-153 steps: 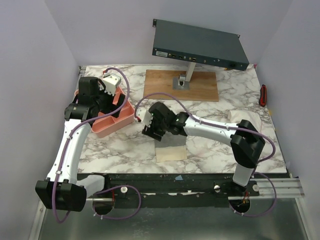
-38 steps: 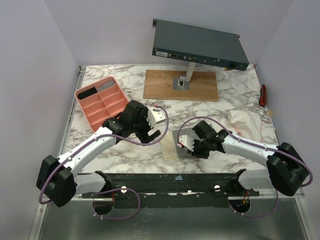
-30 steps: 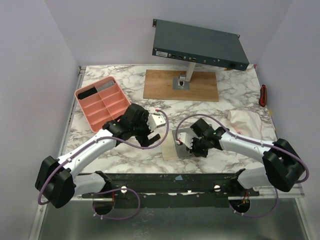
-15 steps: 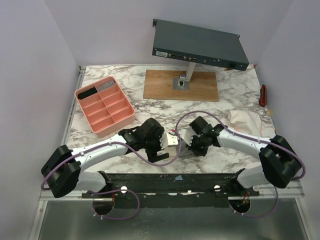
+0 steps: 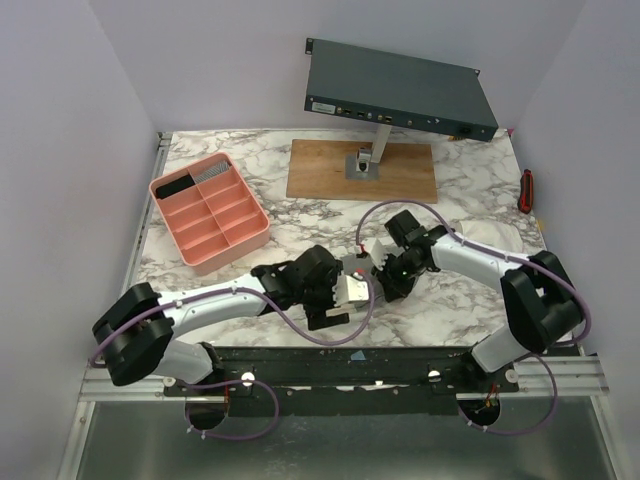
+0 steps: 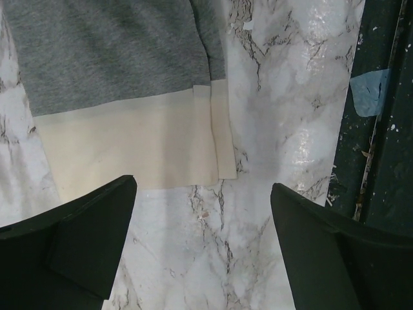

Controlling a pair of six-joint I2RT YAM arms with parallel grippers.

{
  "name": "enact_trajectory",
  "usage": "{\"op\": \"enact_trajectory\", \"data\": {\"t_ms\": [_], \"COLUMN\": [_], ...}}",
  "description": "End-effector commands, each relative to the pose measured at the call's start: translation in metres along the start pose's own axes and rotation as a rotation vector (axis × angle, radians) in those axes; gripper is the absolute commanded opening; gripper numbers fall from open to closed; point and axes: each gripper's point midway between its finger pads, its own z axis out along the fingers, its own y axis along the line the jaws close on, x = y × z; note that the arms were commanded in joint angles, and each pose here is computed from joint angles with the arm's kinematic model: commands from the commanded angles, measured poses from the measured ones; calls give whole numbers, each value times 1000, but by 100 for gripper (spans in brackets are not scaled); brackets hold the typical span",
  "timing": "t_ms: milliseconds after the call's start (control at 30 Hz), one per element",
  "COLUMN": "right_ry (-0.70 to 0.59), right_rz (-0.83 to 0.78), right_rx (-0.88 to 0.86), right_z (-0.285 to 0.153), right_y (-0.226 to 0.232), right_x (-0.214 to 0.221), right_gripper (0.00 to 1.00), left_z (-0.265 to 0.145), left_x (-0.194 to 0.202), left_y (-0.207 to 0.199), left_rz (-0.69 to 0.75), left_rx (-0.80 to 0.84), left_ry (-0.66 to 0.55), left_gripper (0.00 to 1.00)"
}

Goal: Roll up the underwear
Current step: Fold the underwear at the center of the board.

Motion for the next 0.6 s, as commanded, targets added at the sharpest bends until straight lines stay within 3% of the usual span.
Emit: {"op": "enact_trajectory", "data": {"t_ms": [0,333,567], "right_ry": [-5,40,67], "right_rz": [9,11,19], "right_rx": [-91,-122,-111], "right_z": [0,0,-2], "right_y": [9,7,3], "right_x": [-7,-4,3], "right_gripper": [1,1,1], "left_z": [9,25,35], "left_x": [-6,12,21], "left_y": [5,5,6], "left_rz": [16,53,77], "left_rx": [-19,-67,-72], "left_ry": [16,148,212], "left_gripper": [92,91,83]}}
